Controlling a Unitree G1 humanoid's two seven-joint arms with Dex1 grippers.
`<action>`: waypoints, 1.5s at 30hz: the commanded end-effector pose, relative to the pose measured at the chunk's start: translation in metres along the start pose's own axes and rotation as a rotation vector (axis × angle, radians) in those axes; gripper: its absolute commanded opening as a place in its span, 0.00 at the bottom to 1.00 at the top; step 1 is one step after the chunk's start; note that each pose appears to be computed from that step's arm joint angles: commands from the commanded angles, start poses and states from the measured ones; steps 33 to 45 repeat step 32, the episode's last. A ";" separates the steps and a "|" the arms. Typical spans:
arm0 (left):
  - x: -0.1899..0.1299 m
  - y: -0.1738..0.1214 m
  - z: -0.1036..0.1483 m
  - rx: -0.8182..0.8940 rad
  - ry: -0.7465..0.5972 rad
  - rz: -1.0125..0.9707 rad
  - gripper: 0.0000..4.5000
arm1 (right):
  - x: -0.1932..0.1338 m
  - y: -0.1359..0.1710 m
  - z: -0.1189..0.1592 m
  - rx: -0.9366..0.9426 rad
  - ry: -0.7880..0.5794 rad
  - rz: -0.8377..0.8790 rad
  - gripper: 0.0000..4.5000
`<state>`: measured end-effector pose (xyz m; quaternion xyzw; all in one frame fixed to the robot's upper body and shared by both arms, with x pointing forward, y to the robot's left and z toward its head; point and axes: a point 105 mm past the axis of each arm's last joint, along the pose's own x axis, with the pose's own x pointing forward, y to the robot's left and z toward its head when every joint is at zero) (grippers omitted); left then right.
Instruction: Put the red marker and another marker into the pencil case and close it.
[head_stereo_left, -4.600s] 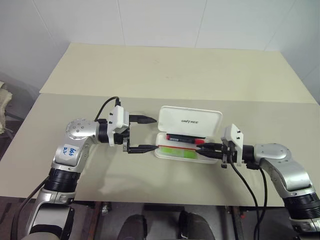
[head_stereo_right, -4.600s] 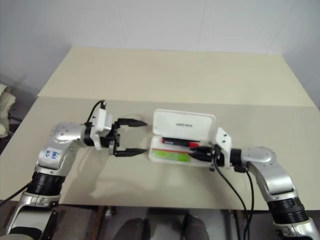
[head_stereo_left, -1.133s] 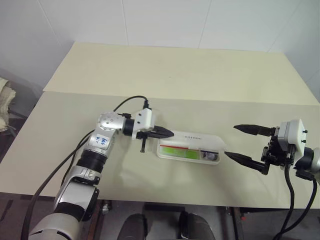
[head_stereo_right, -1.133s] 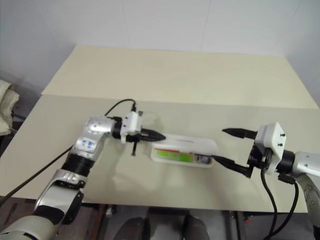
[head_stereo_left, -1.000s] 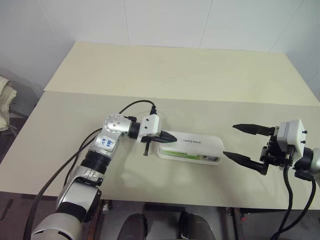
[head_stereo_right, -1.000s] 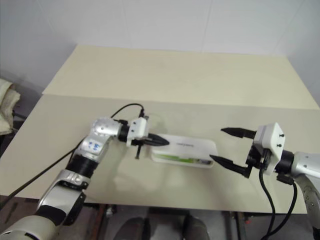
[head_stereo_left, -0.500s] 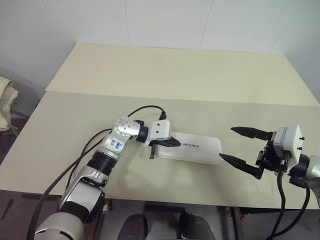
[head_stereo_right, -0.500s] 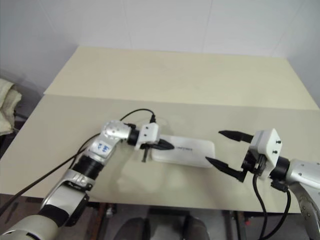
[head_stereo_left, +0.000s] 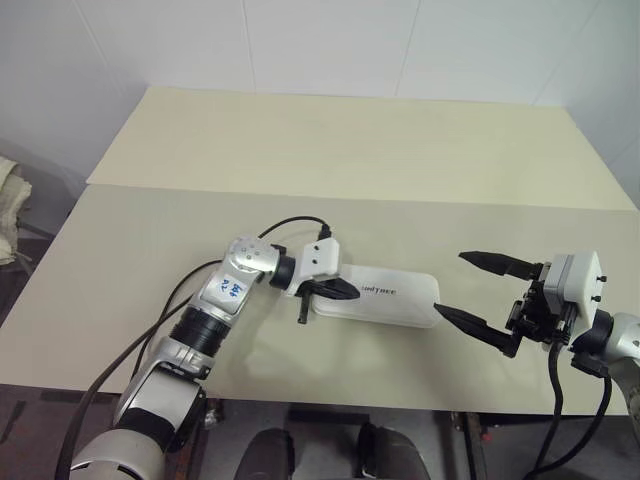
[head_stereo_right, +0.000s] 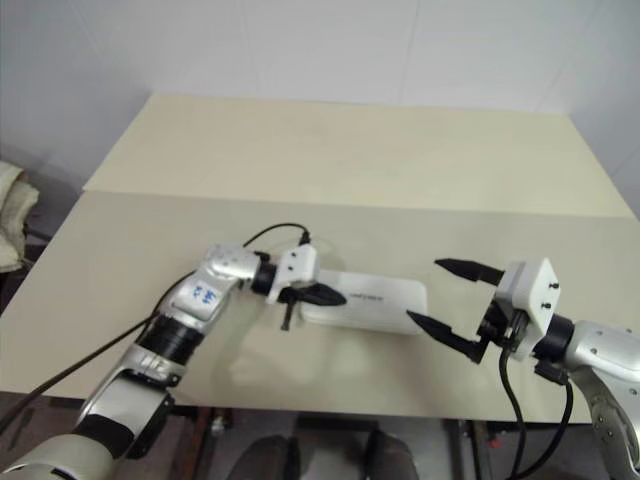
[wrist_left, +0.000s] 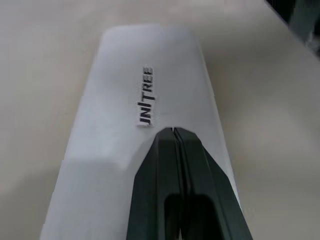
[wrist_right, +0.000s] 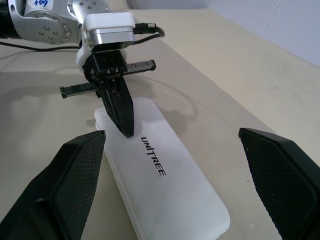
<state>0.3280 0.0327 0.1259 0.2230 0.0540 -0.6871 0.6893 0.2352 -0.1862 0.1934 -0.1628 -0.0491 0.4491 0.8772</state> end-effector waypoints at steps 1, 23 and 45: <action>-0.027 0.014 0.018 -0.011 -0.120 0.120 0.01 | 0.001 -0.001 0.004 -0.013 -0.028 0.012 1.00; -0.105 -0.013 0.035 0.007 -0.355 0.280 0.99 | -0.038 -0.050 -0.023 -0.030 0.052 -0.104 1.00; -0.103 -0.014 0.024 0.024 -0.275 0.271 0.99 | -0.046 -0.061 -0.022 -0.058 0.084 -0.127 1.00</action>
